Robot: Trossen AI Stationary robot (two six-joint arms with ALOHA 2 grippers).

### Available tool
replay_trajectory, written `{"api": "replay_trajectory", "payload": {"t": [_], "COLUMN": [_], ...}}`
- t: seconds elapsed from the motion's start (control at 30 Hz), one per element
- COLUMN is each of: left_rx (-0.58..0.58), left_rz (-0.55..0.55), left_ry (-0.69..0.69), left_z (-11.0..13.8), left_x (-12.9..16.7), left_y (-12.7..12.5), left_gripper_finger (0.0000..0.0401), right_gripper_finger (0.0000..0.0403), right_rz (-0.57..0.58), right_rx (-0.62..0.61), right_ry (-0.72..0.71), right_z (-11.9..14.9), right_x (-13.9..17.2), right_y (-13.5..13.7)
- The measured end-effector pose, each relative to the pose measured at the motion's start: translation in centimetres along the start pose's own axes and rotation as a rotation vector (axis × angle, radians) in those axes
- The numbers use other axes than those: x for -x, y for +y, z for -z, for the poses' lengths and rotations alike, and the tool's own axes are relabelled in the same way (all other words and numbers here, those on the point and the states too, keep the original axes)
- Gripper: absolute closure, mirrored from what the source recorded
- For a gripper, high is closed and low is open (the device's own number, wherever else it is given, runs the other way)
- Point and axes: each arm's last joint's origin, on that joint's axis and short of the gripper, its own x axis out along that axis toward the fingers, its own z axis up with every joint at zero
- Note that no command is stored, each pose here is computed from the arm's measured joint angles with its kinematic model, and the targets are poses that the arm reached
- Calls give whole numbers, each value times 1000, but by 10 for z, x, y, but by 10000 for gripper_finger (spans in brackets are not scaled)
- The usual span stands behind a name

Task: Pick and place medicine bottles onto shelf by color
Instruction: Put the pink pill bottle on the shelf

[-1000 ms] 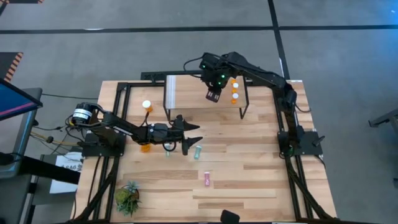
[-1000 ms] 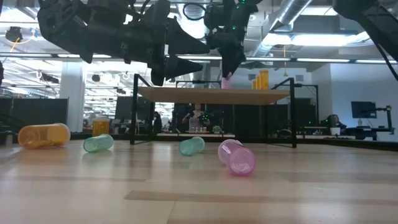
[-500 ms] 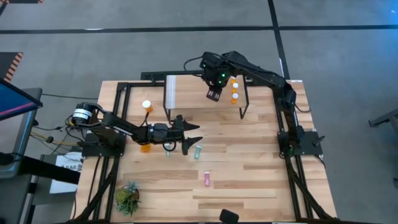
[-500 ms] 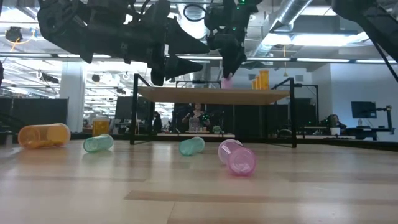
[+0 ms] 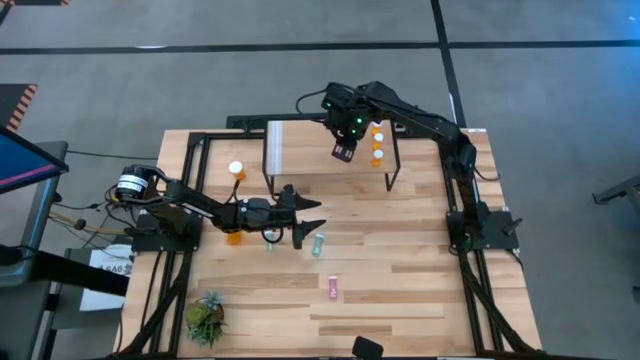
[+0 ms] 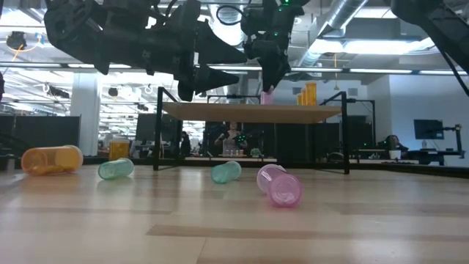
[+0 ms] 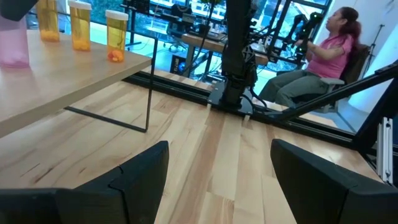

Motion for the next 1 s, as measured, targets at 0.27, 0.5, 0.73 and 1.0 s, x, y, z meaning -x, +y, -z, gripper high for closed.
{"api": "replay_trajectory", "payload": {"t": [0.27, 0.5, 0.73, 1.0], "left_rx": [0, 0, -1, -3], "left_rz": [1, 2, 2, 29], "left_ry": [0, 0, 1, 17], "left_z": [0, 0, 0, 1], "left_x": [0, 0, 0, 0], "left_y": [0, 0, 0, -1], "left_gripper_finger": [129, 129, 129, 129], "right_gripper_finger": [197, 169, 168, 168], "right_rz": [0, -1, 2, -7], "right_rx": [-23, -28, -61, -70], "right_ry": [-5, 6, -51, -114], "right_z": [0, 1, 0, 20], "right_x": [0, 3, 33, 78], "right_y": [0, 0, -1, 8]}}
